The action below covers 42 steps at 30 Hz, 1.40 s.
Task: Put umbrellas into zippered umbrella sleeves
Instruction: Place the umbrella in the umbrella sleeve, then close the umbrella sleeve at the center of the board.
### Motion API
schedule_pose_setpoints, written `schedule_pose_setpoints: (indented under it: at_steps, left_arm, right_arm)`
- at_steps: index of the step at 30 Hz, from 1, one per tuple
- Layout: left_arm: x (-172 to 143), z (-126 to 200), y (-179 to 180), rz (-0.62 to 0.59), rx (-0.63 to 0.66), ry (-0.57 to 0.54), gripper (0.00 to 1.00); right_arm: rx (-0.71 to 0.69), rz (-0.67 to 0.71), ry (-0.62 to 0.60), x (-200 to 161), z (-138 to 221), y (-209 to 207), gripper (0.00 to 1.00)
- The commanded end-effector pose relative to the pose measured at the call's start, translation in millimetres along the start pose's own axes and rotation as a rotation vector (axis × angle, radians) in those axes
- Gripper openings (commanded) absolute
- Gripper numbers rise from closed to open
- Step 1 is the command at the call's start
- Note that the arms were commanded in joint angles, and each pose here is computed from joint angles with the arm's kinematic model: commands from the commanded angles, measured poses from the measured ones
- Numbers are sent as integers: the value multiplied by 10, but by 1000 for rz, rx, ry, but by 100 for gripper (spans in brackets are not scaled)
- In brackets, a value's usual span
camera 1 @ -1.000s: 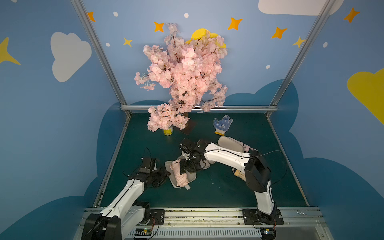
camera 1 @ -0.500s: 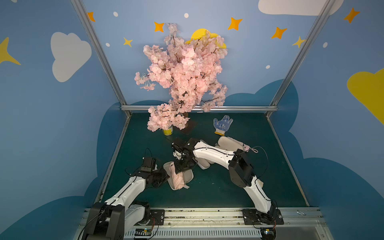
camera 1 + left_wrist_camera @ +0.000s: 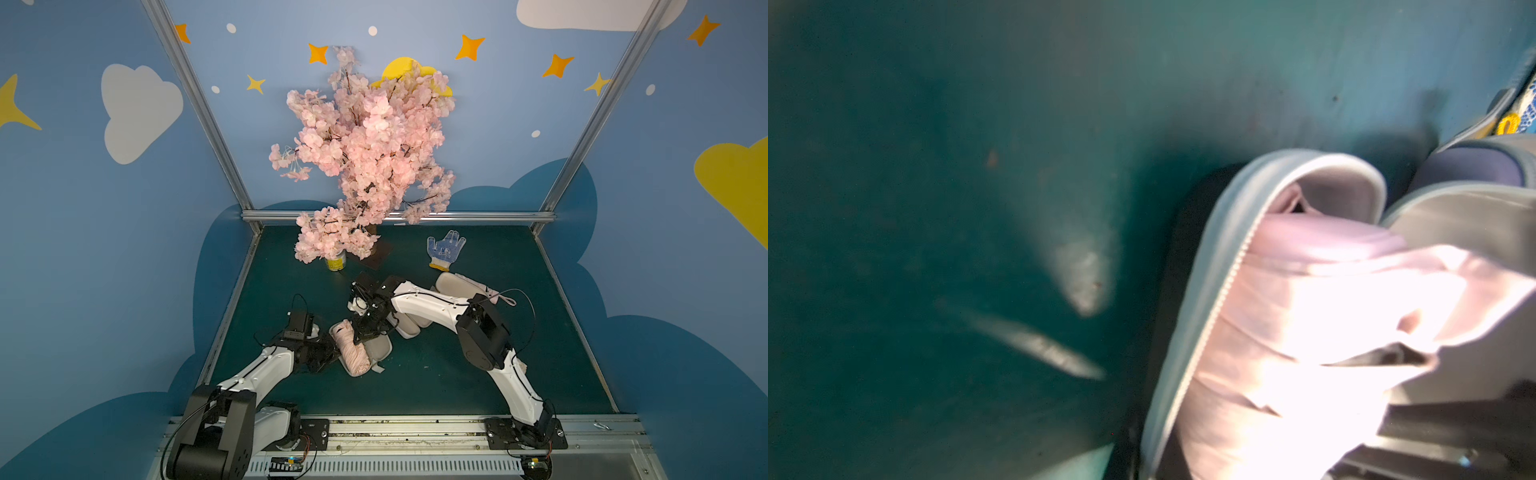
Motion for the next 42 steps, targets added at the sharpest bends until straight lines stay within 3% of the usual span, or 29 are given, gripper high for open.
schedule_pose_setpoints:
  at_steps: [1, 4, 6, 11, 16, 18, 20, 23, 27, 32, 42]
  left_arm:
    - [102, 125, -124, -35, -5, -40, 16]
    - [90, 316, -78, -3, 67, -101, 32]
    - [88, 383, -69, 6, 44, -140, 40]
    - [93, 378, -69, 58, -71, -134, 49]
    - [104, 402, -127, 59, -131, -145, 70]
    - [88, 415, -103, 59, -121, -157, 82]
    - [58, 402, -42, 66, -104, -166, 86]
    - [30, 330, 4, 71, -152, -174, 88]
    - [42, 242, 28, 87, -195, -178, 88]
    - [61, 192, 8, 83, -240, -166, 84]
    - [70, 105, 46, 93, -258, -158, 61]
  right_arm:
    - [-21, -45, 65, -48, -265, -161, 15]
    - [-70, -49, 50, -39, -240, -268, 16]
    - [-96, -23, 35, -29, -184, -253, 20]
    - [-70, 47, 11, -15, 85, -12, 37]
    - [68, 94, -52, -130, 712, 234, 52]
    - [72, 88, -78, -209, 921, 161, 55]
    - [32, 73, -100, -282, 1072, 5, 60]
    - [-96, 37, -112, -321, 1132, -296, 72]
    - [-52, -15, -48, -213, 940, -496, 77]
    - [53, 5, -39, -100, 771, -287, 76]
    - [267, 53, -6, -133, 624, 182, 74]
Point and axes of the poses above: each gripper's point midway between its finger pads, its own z axis back along the fingers, its own y axis along the line the jaws close on, x = y × z, the point moved 8 cm from there along z, back along the fingers, and after that the axes turned 4 degrees about -z, right-handed, at the moved point
